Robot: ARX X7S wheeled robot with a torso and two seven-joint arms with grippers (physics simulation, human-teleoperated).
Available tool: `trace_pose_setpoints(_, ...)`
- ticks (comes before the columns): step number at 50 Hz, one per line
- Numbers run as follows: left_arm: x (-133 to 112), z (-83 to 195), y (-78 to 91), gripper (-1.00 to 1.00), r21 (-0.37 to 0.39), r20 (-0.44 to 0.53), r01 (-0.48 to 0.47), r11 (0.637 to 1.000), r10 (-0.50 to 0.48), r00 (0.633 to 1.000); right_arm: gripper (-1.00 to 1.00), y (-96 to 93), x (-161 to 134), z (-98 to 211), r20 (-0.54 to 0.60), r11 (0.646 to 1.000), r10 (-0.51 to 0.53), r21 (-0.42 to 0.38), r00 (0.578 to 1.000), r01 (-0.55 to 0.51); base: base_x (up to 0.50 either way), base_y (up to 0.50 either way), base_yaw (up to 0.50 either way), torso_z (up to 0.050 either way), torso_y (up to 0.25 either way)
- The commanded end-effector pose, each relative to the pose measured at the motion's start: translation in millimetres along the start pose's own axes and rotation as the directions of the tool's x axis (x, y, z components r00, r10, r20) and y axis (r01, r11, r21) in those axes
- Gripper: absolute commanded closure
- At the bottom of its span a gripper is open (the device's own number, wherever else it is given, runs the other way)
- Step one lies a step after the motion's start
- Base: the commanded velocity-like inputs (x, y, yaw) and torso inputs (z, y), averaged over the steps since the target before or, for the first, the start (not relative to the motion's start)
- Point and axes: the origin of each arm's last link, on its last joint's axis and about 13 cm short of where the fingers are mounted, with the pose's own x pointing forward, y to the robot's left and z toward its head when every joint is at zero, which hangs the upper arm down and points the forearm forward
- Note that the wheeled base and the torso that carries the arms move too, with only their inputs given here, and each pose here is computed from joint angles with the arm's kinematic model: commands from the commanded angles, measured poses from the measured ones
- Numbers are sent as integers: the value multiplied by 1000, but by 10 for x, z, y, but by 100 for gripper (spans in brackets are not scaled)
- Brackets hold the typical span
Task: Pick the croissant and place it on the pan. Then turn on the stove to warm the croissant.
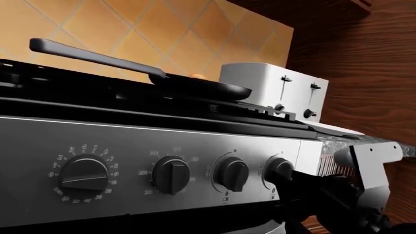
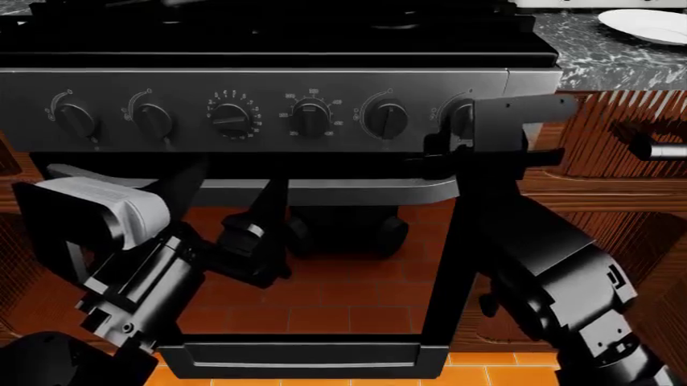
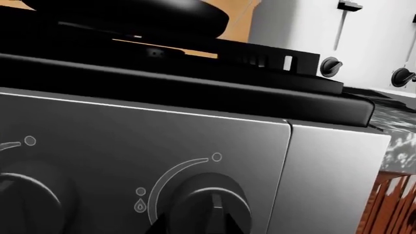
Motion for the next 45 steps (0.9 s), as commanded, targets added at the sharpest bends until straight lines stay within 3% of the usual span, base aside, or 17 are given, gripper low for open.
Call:
trace_pose_setpoints(1, 1, -9, -4, -100, -1, -3, 1, 1000, -1, 1000, 100, -65, 28, 52, 36, 998, -11, -59, 999, 13, 0, 0, 0, 0, 0)
trace_pose_setpoints(11, 4, -16, -4, -100, -2, -6, 2, 1000, -2, 1000, 100, -148, 74, 103, 51, 994, -35, -101, 998, 40, 5, 0, 2, 0, 0)
trace_pose_setpoints(20, 5, -19, -6, -100, -4, -9, 3, 1000, -3, 1000, 100, -202, 77, 118, 65, 982, -29, -185, 997, 40, 8, 0, 4, 0, 0)
trace_pose_setpoints(45, 8, -40, -11, -100, -4, -15, 4, 1000, -4, 1000, 100, -288, 62, 113, 95, 914, 10, -404, 995, 29, 7, 0, 3, 1, 0)
